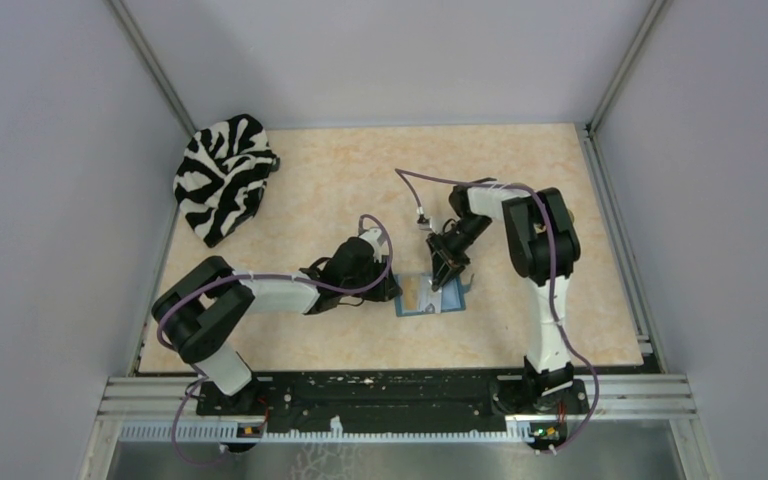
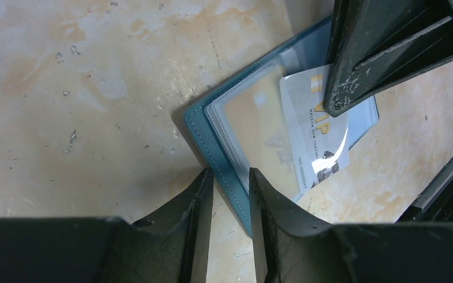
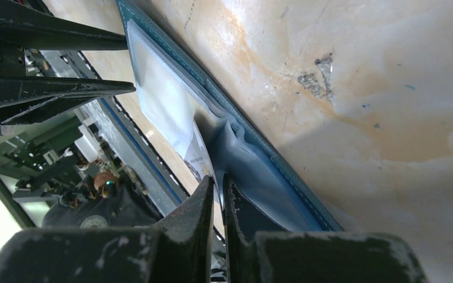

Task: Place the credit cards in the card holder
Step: Insert the credit card into the card holder.

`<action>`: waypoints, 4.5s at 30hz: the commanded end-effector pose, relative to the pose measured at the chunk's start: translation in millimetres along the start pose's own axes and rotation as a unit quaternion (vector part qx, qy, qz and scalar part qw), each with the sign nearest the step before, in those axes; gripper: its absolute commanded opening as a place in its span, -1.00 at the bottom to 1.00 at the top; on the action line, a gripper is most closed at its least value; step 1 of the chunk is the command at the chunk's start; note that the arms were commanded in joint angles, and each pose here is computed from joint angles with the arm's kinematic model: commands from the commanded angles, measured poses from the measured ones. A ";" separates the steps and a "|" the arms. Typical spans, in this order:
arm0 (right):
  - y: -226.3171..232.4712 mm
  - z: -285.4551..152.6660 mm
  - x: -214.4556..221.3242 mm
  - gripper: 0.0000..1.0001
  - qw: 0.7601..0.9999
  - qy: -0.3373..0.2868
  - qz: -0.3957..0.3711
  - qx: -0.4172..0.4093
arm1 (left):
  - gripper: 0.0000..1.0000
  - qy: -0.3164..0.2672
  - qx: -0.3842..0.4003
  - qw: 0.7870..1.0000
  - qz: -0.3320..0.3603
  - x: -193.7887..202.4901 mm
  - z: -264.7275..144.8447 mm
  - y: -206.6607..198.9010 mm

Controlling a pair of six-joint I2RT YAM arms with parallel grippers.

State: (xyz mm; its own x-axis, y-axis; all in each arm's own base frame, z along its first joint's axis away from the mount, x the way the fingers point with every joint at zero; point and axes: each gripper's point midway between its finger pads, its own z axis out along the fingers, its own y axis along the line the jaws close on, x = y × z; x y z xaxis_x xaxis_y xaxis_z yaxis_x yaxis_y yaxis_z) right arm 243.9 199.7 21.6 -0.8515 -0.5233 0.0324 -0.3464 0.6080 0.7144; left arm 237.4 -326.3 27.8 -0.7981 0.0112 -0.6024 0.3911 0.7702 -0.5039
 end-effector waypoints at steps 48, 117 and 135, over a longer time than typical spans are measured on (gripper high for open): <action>-0.9 11.5 -16.2 -0.73 1.000 0.017 0.004 0.005 | -0.30 -0.003 0.026 0.999 0.018 -11.1 3.1 -16.4; 10.2 16.1 -37.6 -0.84 0.999 0.000 0.016 -0.028 | -0.29 -0.008 0.041 0.999 0.030 -20.5 4.4 -26.1; 14.3 15.9 -37.7 -0.76 0.999 -0.002 0.004 -0.041 | -0.28 -0.055 0.092 0.994 0.017 -50.0 -34.2 -70.4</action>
State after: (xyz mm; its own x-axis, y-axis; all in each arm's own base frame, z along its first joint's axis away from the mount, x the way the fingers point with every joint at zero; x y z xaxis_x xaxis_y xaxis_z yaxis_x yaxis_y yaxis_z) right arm 250.6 233.9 25.3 -0.8577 -0.4919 0.1497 -0.2038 0.5926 0.7793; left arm 242.9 -338.9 88.9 -0.7391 -0.0138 -0.6734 0.4683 0.7081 -0.5285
